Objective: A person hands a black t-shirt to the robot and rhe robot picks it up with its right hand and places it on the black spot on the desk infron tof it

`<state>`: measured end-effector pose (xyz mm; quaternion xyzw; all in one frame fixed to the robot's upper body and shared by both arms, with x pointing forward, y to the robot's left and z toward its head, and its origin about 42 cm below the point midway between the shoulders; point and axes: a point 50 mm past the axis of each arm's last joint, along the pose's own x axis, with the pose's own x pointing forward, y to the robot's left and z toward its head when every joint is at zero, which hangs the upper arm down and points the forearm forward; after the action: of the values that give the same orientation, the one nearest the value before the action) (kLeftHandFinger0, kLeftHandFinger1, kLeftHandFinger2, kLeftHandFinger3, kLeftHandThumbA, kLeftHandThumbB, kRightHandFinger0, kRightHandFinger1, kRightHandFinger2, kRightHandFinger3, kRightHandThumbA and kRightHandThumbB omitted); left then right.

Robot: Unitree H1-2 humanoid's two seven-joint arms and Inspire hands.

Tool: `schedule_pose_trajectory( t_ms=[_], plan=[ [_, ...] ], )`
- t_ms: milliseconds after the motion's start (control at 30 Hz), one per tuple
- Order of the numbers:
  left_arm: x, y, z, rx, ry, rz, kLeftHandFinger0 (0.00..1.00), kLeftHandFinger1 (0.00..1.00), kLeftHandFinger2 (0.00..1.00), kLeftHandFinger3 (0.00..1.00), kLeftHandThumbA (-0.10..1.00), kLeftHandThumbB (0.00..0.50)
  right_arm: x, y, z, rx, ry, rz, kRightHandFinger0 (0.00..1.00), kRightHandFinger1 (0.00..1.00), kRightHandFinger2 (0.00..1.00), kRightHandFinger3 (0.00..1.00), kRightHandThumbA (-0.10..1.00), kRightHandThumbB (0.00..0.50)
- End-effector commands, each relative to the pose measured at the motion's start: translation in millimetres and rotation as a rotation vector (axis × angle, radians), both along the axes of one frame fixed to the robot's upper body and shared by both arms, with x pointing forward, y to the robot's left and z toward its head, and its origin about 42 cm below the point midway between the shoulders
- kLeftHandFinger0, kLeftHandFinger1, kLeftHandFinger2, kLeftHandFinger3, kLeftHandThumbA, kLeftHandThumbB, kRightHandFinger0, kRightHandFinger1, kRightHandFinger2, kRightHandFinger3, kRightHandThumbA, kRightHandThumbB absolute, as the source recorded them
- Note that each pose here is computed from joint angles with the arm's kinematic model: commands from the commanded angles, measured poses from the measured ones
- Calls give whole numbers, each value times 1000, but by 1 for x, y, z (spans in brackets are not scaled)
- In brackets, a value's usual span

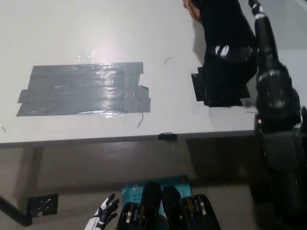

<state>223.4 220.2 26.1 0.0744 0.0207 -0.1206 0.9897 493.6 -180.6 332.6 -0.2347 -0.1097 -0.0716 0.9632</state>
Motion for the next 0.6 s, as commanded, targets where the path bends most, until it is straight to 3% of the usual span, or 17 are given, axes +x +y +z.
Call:
schedule_pose_trajectory(
  t_ms=[0,33,67,100,133,167,200,233,267,300,333,400,433,467,500,533,567],
  plan=[
    [19,-3,12,37,-84,-38,1000,1000,1000,1000,1000,500,20,-19,50,-30,-131,-129,1000,1000,1000,1000,1000,500],
    [21,-4,13,41,-89,-42,1000,1000,1000,1000,1000,500,22,-20,52,-36,-133,-133,1000,1000,1000,1000,1000,500],
    [24,-4,13,60,-99,-50,1000,1000,1000,1000,1000,500,24,-20,53,-67,-128,-146,1000,1000,1000,1000,925,493],
    [25,-4,14,66,-104,-55,1000,1000,1000,1000,1000,500,27,-18,52,-127,-110,-179,1000,1000,1000,1000,798,475],
    [25,-4,14,66,-101,-56,1000,1000,1000,1000,1000,500,29,-17,51,-153,-99,-196,1000,1000,1000,1000,738,484],
    [25,-4,15,66,-95,-58,1000,1000,1000,1000,1000,500,34,-16,48,-183,-80,-214,1000,1000,1000,1000,559,434],
    [25,-4,15,67,-91,-61,1000,1000,1000,1000,1000,500,37,-17,45,-196,-67,-221,1000,1000,1000,1000,535,449],
    [24,-4,15,67,-93,-62,1000,1000,1000,1000,1000,500,41,-16,38,-212,-55,-244,533,621,765,907,333,402],
    [23,-4,14,69,-90,-67,1000,1000,1000,1000,1000,500,42,-18,29,-219,-64,-252,286,339,440,808,79,264],
    [23,-3,15,71,-92,-71,1000,1000,1000,1000,1000,500,42,-20,22,-217,-71,-254,23,61,198,511,-92,269],
    [24,-3,15,73,-96,-73,1000,1000,1000,1000,1000,500,43,-20,15,-210,-74,-248,5,14,222,388,-98,247],
    [27,-5,16,75,-101,-78,1000,1000,1000,1000,1000,500,44,-22,10,-205,-76,-249,0,170,615,545,-100,231],
    [29,-5,17,77,-113,-80,1000,1000,1000,1000,1000,500,42,-22,5,-209,-92,-242,36,318,845,666,-100,209],
    [30,-5,17,76,-117,-81,1000,1000,1000,1000,1000,500,42,-22,4,-205,-100,-238,15,352,884,707,-100,203],
    [32,-5,19,80,-121,-82,1000,1000,1000,1000,1000,500,41,-23,6,-181,-108,-225,1,272,801,770,-100,212],
    [33,-5,20,78,-117,-80,1000,1000,1000,1000,1000,500,41,-23,9,-168,-112,-225,53,282,779,797,-100,204],
    [34,-5,20,79,-119,-81,1000,1000,1000,1000,1000,500,42,-25,11,-166,-139,-220,2,228,769,851,-100,188]
  ],
)
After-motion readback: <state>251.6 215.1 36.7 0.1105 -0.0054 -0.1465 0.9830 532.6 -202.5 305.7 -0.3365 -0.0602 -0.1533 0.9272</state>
